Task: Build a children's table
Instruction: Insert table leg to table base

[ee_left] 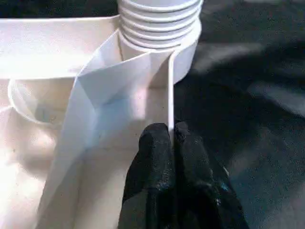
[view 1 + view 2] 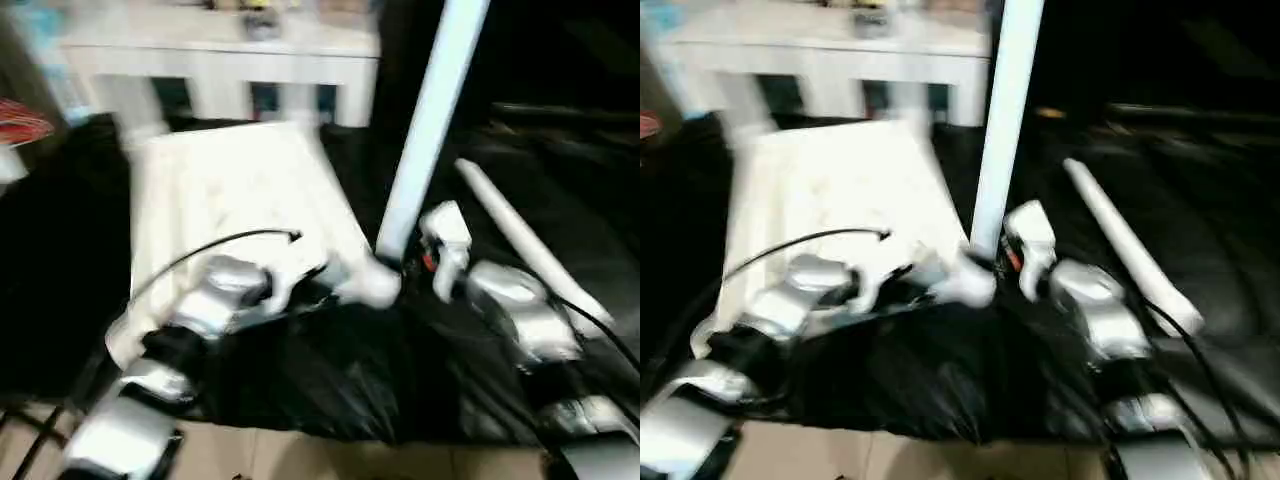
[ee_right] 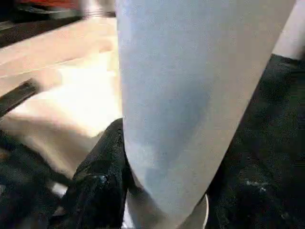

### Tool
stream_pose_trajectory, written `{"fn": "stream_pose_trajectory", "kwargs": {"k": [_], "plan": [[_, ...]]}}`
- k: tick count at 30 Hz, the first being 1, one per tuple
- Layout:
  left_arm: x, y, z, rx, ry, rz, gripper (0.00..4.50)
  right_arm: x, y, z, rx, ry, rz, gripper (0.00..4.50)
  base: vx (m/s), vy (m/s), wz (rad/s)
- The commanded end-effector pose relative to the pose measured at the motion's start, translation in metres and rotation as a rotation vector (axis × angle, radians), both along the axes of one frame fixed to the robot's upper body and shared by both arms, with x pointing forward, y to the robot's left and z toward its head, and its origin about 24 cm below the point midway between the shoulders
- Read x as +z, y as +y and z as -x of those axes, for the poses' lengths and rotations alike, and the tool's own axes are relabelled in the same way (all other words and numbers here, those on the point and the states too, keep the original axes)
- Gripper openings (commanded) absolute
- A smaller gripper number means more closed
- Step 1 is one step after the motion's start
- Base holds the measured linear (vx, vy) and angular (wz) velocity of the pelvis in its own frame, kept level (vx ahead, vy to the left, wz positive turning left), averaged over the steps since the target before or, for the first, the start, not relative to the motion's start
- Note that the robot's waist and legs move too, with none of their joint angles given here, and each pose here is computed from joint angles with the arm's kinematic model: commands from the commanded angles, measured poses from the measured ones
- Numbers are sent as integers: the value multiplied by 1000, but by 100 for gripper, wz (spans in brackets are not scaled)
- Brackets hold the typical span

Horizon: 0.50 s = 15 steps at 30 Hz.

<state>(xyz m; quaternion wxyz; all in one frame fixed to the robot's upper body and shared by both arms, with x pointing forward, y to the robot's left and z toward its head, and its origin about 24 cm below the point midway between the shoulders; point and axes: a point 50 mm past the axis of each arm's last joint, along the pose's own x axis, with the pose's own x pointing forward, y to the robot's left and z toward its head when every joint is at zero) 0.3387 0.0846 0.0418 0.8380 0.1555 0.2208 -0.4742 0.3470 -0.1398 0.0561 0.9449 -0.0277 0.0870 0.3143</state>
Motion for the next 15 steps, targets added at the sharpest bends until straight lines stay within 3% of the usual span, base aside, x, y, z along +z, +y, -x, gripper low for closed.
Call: {"fn": "stream_pose_trajectory", "kwargs": {"k": [1, 10, 15], "plan": [[45, -7, -22, 142, -172, 106, 0, -51, -10, 14, -152, 234, 47, 187, 0, 0, 0], [44, -24, -19, 169, -174, 108, 0, -60, 9, 8, -213, 303, 21, 187, 0, 0, 0], [42, -22, -17, 158, -172, 91, 0, -59, 12, 7, -178, 289, 85, 187, 0, 0, 0]]}}
